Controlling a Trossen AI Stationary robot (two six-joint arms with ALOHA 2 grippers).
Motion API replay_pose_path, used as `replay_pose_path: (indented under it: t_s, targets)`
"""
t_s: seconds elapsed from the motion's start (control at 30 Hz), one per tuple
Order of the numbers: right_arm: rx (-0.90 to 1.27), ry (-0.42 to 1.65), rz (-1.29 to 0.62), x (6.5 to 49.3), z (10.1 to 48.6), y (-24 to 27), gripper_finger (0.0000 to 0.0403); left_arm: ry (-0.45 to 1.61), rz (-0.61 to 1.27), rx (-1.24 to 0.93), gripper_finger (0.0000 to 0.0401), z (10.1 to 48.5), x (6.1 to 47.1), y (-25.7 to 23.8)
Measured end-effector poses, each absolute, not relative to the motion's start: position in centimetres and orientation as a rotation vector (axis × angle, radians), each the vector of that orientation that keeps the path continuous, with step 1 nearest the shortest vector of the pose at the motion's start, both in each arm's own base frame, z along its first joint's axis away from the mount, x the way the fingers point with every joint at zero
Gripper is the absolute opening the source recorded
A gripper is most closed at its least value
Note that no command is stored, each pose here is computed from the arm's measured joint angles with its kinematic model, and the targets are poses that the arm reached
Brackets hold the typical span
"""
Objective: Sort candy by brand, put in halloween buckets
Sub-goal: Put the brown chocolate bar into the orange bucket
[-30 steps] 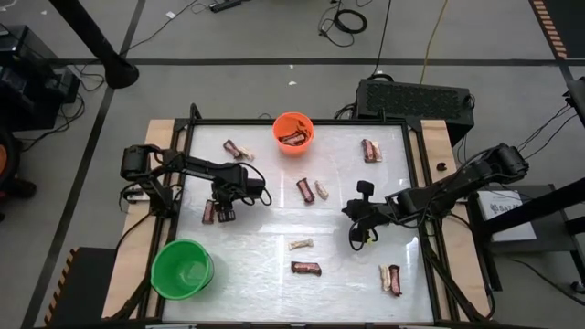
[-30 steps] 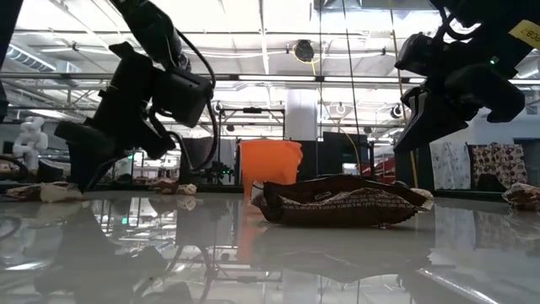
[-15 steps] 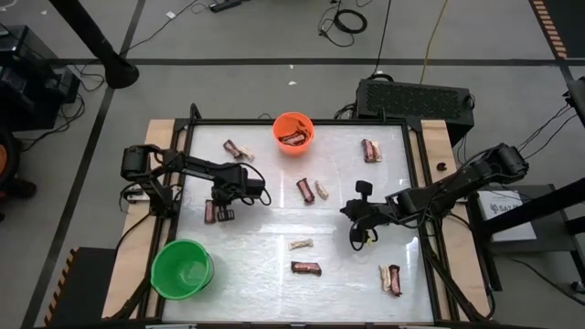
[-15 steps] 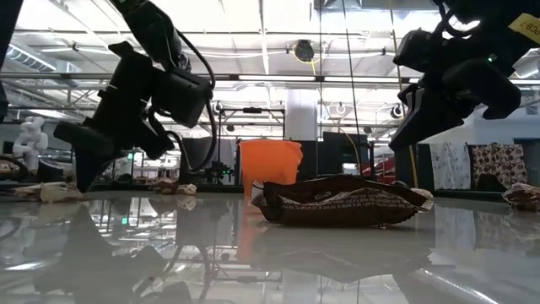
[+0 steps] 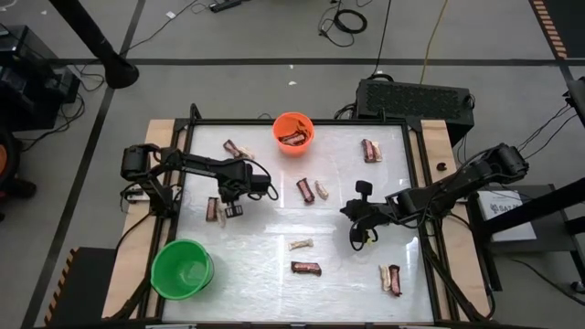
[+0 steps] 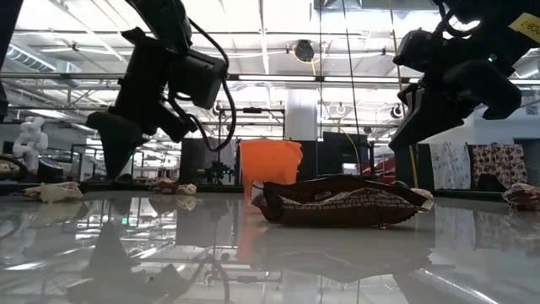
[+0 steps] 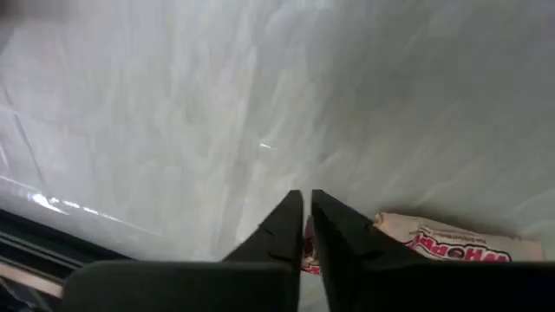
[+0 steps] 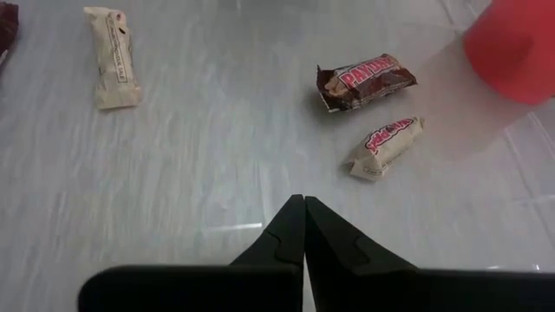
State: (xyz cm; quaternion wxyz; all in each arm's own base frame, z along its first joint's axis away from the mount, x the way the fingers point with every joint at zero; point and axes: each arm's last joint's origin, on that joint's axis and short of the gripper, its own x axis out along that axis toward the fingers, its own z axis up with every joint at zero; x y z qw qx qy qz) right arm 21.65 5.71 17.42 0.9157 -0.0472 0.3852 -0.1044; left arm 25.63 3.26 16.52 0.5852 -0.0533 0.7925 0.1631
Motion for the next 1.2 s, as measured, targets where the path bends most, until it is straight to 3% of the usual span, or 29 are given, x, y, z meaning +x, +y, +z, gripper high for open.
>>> replay_pose_path:
  t_s: [0.37,0.6,0.97,1.2]
  targets:
    - [-0.088,0.792,-0.219,21.6,17.4,5.7,0.0,1.905,0.477,-0.171,0.0204,16.4,24.8,3.1]
    - [-0.088,0.792,-0.219,21.6,17.4,5.7,0.0,1.924,0.525,-0.238,0.0258,15.1,23.8,3.1]
    - [-0.09,0.792,-0.218,21.6,17.4,5.7,0.0,1.96,0.524,-0.294,0.0243,14.2,22.8,4.0]
    - [-0.091,0.792,-0.218,21.6,17.4,5.7,0.0,1.96,0.525,-0.354,0.0136,14.2,22.7,4.6]
